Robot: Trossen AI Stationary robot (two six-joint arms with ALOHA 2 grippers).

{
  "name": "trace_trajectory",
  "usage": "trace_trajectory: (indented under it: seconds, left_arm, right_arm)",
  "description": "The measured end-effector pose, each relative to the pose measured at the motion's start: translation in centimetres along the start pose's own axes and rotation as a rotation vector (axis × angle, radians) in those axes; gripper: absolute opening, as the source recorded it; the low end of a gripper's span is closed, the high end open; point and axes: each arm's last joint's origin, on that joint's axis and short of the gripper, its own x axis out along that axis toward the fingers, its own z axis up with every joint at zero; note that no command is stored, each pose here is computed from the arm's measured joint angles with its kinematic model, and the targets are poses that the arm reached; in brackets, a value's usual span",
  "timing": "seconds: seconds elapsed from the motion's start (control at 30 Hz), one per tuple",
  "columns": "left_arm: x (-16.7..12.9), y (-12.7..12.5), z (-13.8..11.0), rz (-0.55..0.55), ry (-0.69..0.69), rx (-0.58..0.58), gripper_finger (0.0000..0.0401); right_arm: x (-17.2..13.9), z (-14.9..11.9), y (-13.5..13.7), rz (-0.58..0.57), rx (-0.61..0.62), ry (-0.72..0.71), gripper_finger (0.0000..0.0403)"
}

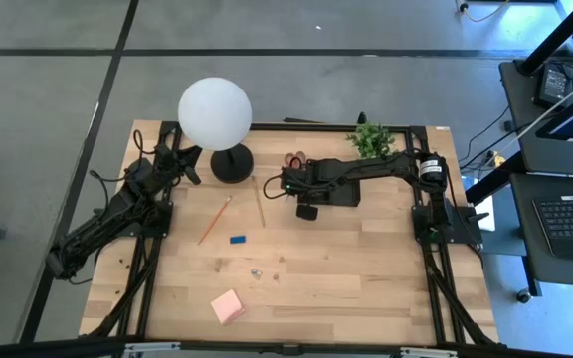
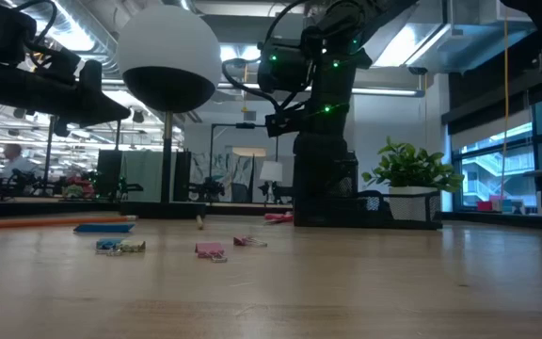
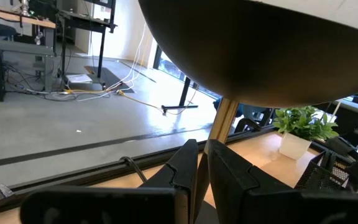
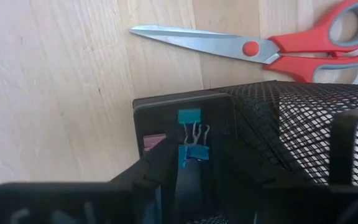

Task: Pick and place office supplies into organizer
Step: Put the top pink clip binder into the black desk organizer

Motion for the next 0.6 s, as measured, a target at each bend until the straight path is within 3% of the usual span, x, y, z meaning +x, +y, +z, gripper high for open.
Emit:
trace_trajectory:
  seconds: [0.33,0.6]
  left_arm:
    - [0.0,0.0,0.0,-0.001,0.000,0.000,0.0033]
    - [0.0,0.0,0.0,-0.001,0.000,0.000,0.0033]
  right_arm:
    - [0.0,0.0,0.0,0.001,0.000,0.002,0.0110]
    - [-2.5,1.7,1.2,0.020,-0.003,-0.049,0.0110]
